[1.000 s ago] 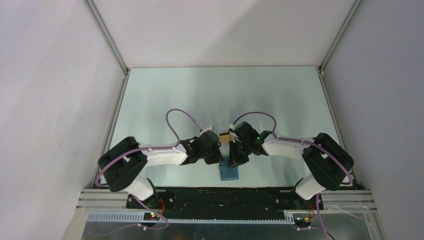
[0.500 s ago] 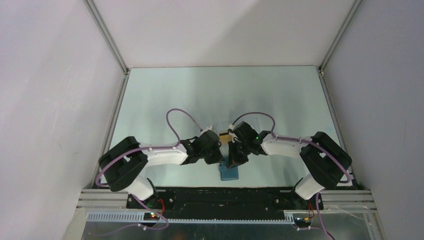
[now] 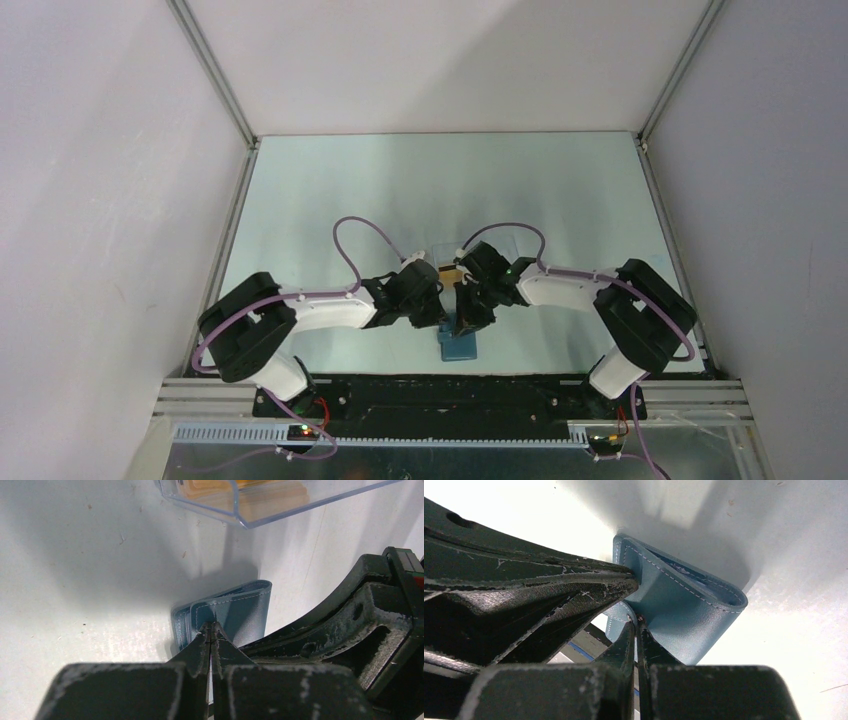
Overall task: Put the credit cards into the card holder
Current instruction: Close the card holder at the center of the board.
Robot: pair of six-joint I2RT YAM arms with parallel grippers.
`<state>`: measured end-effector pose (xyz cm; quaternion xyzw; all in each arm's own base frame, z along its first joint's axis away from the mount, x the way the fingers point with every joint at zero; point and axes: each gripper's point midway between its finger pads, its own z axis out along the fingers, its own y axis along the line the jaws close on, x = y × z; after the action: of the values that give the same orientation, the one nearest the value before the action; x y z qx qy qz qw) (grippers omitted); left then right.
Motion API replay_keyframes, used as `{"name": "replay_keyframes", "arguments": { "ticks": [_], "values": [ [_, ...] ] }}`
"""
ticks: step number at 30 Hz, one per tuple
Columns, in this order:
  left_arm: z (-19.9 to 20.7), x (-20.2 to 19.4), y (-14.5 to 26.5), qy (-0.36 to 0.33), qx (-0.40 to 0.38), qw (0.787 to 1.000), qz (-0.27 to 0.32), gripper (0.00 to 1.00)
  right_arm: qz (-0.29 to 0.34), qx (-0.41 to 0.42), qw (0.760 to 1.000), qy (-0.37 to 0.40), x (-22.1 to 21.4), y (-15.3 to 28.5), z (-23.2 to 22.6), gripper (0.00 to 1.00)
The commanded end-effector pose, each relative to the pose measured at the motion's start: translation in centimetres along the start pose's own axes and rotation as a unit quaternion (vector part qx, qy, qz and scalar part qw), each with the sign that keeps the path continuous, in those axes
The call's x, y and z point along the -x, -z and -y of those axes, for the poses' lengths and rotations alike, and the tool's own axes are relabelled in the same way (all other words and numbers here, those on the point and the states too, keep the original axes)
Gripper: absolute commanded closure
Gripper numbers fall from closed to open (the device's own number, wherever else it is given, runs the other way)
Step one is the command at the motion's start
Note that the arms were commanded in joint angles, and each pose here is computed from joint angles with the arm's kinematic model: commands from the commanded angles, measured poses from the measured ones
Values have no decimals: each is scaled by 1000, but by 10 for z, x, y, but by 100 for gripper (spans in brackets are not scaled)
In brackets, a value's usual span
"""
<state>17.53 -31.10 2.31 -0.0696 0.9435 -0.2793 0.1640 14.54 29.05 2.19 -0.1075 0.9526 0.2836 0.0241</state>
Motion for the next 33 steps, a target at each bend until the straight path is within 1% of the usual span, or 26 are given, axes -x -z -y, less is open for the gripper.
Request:
{"name": "replay_keyframes", "arguments": {
  "ticks": [1,11,15,18,23,28,33],
  "values": [
    [-33,-11,-8,-3,61,998,-13,100,-27,-184,982,-20,-30,-17,88,100],
    [-34,-11,-9,-2,65,998,-16,100,-42,-250,966,-51,-45,-12,122,100],
    [-34,-12,-9,-2,66,998,-18,100,-45,-292,954,-54,-47,-9,139,100],
    [-34,-12,-10,-2,66,998,-19,100,-39,-336,939,-57,-43,-4,150,100],
    [-35,-13,-10,-1,68,997,-21,100,-41,-370,924,-90,-44,5,166,100],
    [-36,-14,-11,-1,70,997,-24,100,-31,-380,919,-96,-40,9,170,100],
    [-33,-13,-10,-5,65,998,-21,100,-8,-381,923,-62,-33,16,159,100]
  ]
}}
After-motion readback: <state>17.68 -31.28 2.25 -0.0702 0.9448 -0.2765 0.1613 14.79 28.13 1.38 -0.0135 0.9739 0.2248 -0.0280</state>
